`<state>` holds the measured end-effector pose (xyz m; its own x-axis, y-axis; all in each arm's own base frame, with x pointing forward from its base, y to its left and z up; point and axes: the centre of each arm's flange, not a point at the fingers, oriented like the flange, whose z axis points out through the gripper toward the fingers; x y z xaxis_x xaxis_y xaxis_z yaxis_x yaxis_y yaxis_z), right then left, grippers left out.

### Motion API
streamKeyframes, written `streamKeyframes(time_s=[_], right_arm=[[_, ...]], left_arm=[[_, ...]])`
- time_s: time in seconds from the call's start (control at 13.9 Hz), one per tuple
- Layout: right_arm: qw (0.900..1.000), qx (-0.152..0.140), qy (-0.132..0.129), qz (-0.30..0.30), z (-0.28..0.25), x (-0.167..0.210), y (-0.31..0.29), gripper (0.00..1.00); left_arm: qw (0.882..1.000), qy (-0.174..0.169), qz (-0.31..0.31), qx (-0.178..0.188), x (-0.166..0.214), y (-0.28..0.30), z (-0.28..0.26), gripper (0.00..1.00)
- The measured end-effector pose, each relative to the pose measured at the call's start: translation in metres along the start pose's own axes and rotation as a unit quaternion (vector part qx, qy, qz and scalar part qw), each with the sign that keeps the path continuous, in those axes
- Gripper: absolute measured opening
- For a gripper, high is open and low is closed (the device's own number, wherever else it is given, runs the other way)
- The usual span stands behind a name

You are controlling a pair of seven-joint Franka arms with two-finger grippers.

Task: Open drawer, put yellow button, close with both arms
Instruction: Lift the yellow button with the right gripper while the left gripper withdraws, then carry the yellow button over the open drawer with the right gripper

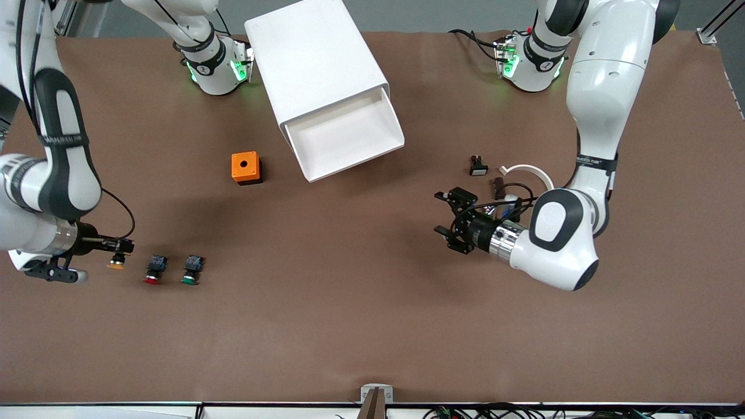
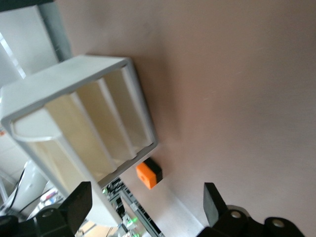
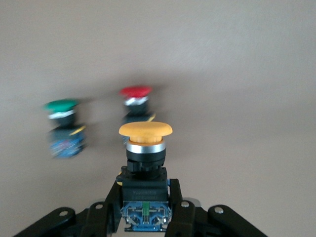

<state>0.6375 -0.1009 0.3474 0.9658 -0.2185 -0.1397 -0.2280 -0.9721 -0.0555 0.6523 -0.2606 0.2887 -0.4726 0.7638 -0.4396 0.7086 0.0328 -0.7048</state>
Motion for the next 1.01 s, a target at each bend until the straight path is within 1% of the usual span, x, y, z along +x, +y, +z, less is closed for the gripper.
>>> streamKeyframes(time_s=[0.07,0.29,0.36,0.43,0.5,0.57,0.72,0.86,1.01], right_arm=[[1.0,0.007,-0.006,0.024,-0.035,-0.018,-0.028,0.41],[0.994,0.015,-0.009,0.108,-0.127,-0.091,-0.122,0.41],[0.991,0.016,-0.008,0.132,-0.145,-0.118,-0.155,0.41],[0.988,0.023,-0.008,0.154,-0.153,-0.142,-0.185,0.41],[0.983,0.035,-0.011,0.179,-0.154,-0.167,-0.218,0.41],[0.978,0.043,-0.008,0.203,-0.151,-0.189,-0.25,0.41],[0.969,0.051,0.0,0.244,-0.135,-0.228,-0.307,0.41],[0.958,0.063,0.008,0.28,-0.12,-0.26,-0.355,0.41],[0.948,0.067,0.011,0.31,-0.103,-0.284,-0.389,0.41]], left_arm=[[1.0,0.01,0.02,-0.014,0.009,0.005,-0.011,0.99],[0.993,0.064,0.088,-0.05,0.041,0.018,-0.04,1.0],[0.989,0.08,0.112,-0.057,0.05,0.021,-0.049,1.0],[0.984,0.09,0.139,-0.06,0.055,0.023,-0.054,1.0],[0.98,0.097,0.165,-0.06,0.058,0.023,-0.057,0.99],[0.976,0.104,0.181,-0.06,0.058,0.023,-0.057,0.99],[0.968,0.139,0.202,-0.058,0.054,0.02,-0.052,0.99],[0.952,0.175,0.247,-0.056,0.04,0.012,-0.044,1.0],[0.932,0.191,0.303,-0.058,0.018,-0.003,-0.039,1.0]])
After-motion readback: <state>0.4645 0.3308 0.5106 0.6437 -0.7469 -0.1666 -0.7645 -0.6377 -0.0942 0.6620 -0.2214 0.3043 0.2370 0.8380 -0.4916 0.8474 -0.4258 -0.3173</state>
